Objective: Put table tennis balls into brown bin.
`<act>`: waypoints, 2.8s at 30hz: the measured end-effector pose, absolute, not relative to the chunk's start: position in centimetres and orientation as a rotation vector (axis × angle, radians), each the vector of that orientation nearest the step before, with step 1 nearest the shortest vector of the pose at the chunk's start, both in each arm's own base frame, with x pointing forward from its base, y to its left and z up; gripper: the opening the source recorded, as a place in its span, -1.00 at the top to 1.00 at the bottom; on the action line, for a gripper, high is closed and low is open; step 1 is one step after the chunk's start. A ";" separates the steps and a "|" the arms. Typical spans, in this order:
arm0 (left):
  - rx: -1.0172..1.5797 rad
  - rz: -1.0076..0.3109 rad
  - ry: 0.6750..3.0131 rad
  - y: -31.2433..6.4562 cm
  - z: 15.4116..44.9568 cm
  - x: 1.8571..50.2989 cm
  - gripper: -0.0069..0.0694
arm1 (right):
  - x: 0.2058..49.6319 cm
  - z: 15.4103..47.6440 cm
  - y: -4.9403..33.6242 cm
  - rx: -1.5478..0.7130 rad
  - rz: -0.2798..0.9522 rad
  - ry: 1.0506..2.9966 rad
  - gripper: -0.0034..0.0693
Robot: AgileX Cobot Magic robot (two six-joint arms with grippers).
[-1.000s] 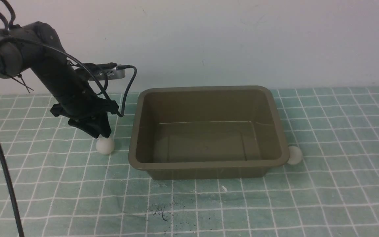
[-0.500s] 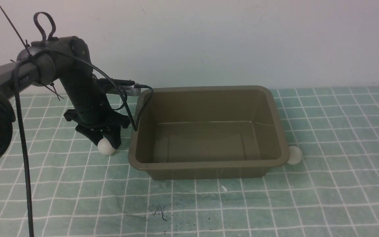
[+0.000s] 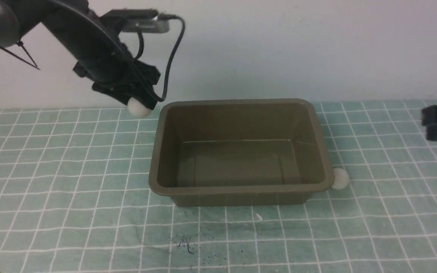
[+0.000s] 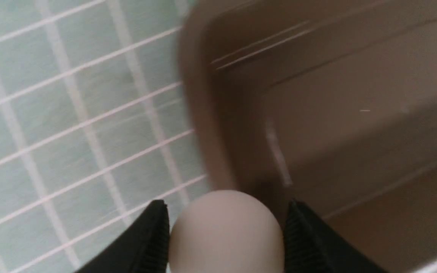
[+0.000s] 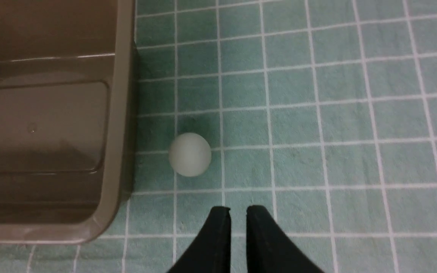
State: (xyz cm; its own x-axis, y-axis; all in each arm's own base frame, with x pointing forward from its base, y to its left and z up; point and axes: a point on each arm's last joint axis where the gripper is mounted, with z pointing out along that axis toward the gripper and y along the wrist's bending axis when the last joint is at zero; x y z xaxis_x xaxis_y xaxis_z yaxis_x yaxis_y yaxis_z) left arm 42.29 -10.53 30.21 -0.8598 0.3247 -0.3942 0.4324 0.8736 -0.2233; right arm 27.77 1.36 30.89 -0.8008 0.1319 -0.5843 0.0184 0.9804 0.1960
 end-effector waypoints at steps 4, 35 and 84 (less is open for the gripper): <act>0.707 -0.492 2.699 -14.2 28.5 41.9 -0.08 | 31.6 27.7 2.1 0.075 0.324 2.578 0.22; 0.320 -0.164 2.447 -4.5 44.0 31.7 0.83 | 38.9 19.8 5.8 -0.120 0.414 2.816 -0.09; 0.194 -0.288 2.027 -3.4 39.2 17.0 0.83 | 1.0 32.8 -0.7 0.065 0.315 1.353 0.94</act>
State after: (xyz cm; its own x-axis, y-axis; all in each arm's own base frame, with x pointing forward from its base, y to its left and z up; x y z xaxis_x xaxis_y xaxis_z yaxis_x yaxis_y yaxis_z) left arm 17.05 -3.42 39.17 -0.4534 0.0124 -0.8912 0.2603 0.9582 -0.1191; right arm 1.03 -0.66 32.82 0.1814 0.2597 -0.9485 -0.1854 0.9562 0.2263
